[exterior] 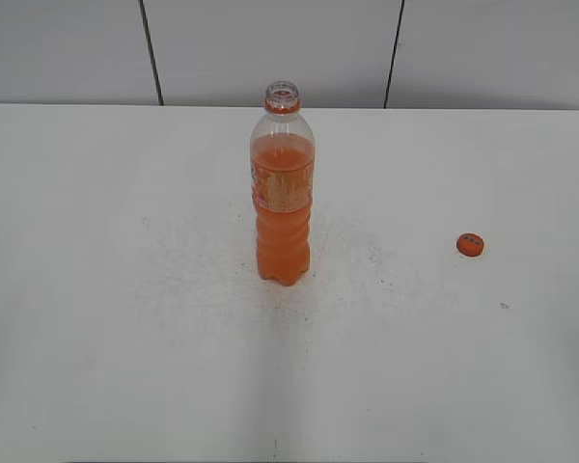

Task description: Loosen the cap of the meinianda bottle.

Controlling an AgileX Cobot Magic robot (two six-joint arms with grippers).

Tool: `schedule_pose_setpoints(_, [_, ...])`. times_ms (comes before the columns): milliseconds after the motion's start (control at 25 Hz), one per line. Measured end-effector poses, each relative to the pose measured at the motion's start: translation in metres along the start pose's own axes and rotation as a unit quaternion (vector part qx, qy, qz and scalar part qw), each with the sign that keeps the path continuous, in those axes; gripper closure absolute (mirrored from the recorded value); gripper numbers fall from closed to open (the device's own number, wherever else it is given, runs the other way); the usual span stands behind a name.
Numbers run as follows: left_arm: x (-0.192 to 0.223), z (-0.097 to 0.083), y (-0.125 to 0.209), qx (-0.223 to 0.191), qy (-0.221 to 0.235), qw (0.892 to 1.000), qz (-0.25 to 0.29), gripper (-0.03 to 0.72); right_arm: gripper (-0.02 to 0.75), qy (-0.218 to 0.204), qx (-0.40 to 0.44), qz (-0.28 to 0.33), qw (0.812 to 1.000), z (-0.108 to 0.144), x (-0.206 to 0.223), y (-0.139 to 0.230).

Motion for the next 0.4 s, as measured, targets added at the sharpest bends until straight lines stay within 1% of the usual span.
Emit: schedule_pose_setpoints(400, [0.0,0.0,0.0,0.0,0.0,1.0,0.0,0.195,0.207,0.0,0.001,0.0,1.0,0.0,0.0,-0.0001])
Point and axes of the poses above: a point on each arm's last joint axis where the gripper is mounted, x pointing out along that axis toward the gripper, z along the wrist's bending axis when the last joint is at zero, y = z × x, the point moved 5 cm from there along x, pointing out along that axis toward the gripper, and after that the axes turned 11 degrees about x, right-handed, at the moved point
